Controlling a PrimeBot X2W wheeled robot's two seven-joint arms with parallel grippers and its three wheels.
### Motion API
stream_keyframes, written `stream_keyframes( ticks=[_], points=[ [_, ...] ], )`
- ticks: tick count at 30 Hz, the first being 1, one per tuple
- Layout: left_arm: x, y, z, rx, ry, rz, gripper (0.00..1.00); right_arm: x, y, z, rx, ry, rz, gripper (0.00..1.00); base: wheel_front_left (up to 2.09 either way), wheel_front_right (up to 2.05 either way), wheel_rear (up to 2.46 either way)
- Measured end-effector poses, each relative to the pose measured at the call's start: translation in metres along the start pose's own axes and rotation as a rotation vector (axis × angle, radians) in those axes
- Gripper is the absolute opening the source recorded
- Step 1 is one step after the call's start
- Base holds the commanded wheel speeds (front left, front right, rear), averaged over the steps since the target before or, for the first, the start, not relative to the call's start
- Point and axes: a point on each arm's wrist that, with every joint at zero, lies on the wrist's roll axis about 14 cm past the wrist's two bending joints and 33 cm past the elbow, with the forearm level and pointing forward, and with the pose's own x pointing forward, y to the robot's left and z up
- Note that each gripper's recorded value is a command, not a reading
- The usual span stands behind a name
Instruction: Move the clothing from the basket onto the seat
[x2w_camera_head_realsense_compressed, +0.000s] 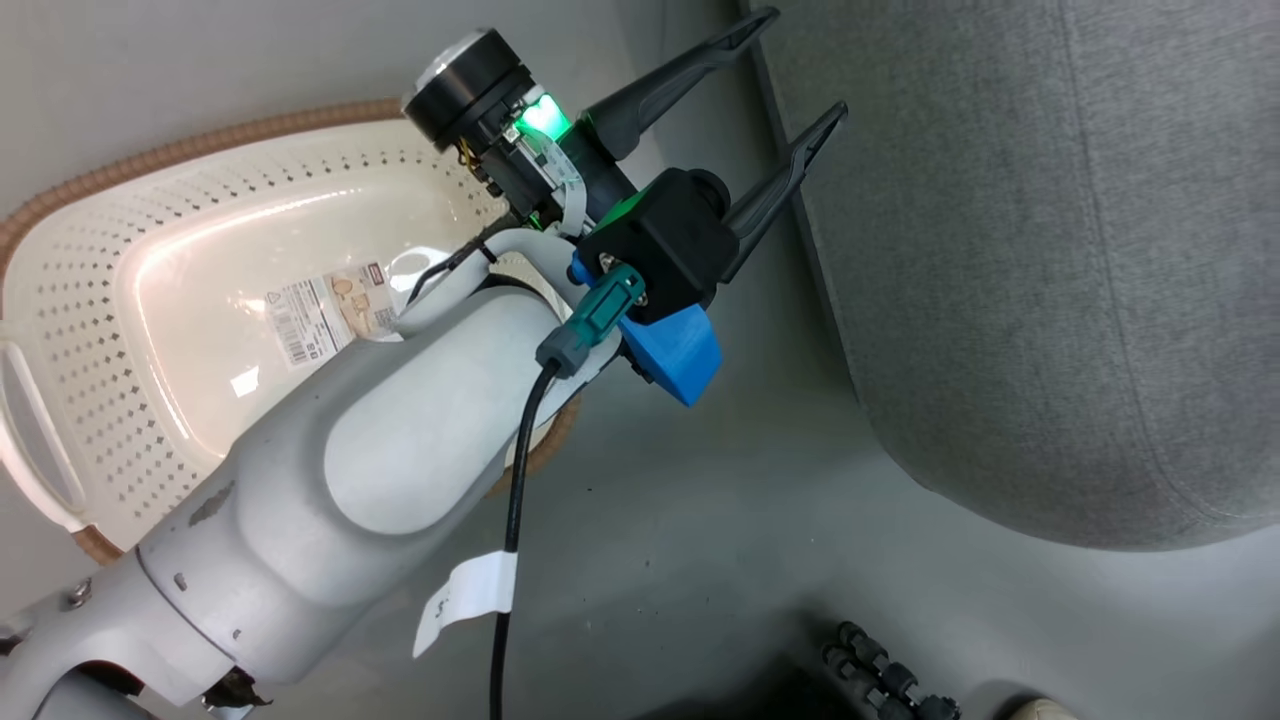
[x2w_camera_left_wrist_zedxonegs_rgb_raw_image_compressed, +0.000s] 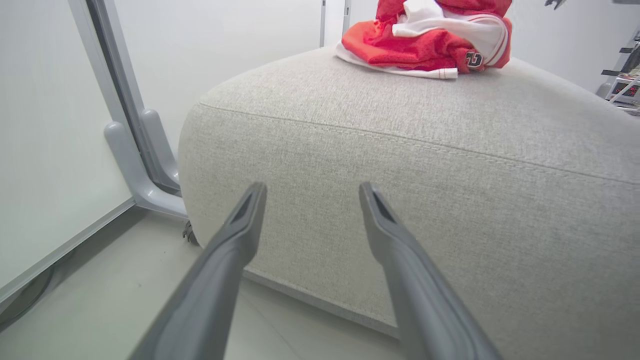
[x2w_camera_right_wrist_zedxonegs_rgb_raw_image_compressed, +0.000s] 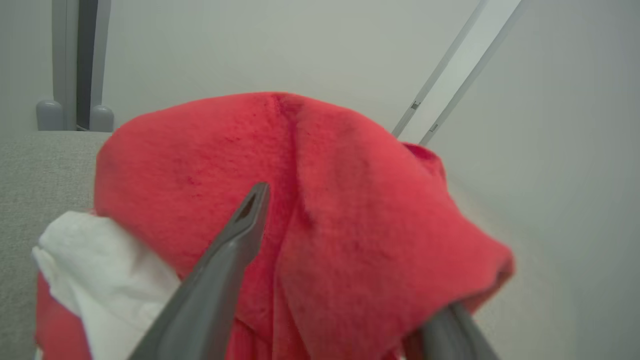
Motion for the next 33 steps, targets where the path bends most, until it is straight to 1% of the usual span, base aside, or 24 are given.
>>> stream_keyframes(
  ticks=[8, 14, 18, 23, 30, 31, 33],
  points=[
    [0.0, -0.008, 0.032, 0.02, -0.043, 0.012, 1.0, -0.043, -0.029, 0.003, 0.009, 0.019, -0.032, 1.0, 0.0, 0.0, 0.0],
    [-0.01, -0.005, 0.059, 0.013, -0.061, 0.087, 1.0, -0.062, -0.031, 0.043, 0.052, -0.081, -0.016, 1.0, 0.0, 0.0, 0.0],
    [-0.025, 0.008, 0.076, 0.012, -0.061, 0.184, 1.0, -0.074, -0.01, 0.072, 0.087, -0.156, 0.053, 1.0, 0.0, 0.0, 0.0],
    [-0.053, 0.032, 0.12, 0.027, -0.137, 0.335, 1.0, -0.086, 0.028, 0.106, 0.148, -0.242, 0.167, 1.0, 0.0, 0.0, 0.0],
    [-0.115, 0.055, 0.153, 0.041, -0.193, 0.554, 1.0, -0.109, 0.09, 0.141, 0.246, -0.309, 0.346, 1.0, 0.0, 0.0, 0.0],
    [-0.136, 0.06, 0.159, 0.048, -0.203, 0.618, 1.0, -0.117, 0.104, 0.15, 0.277, -0.322, 0.385, 1.0, 0.0, 0.0, 0.0],
    [-0.156, 0.062, 0.166, 0.055, -0.217, 0.671, 1.0, -0.125, 0.114, 0.158, 0.304, -0.334, 0.415, 1.0, 0.0, 0.0, 0.0]
  ],
)
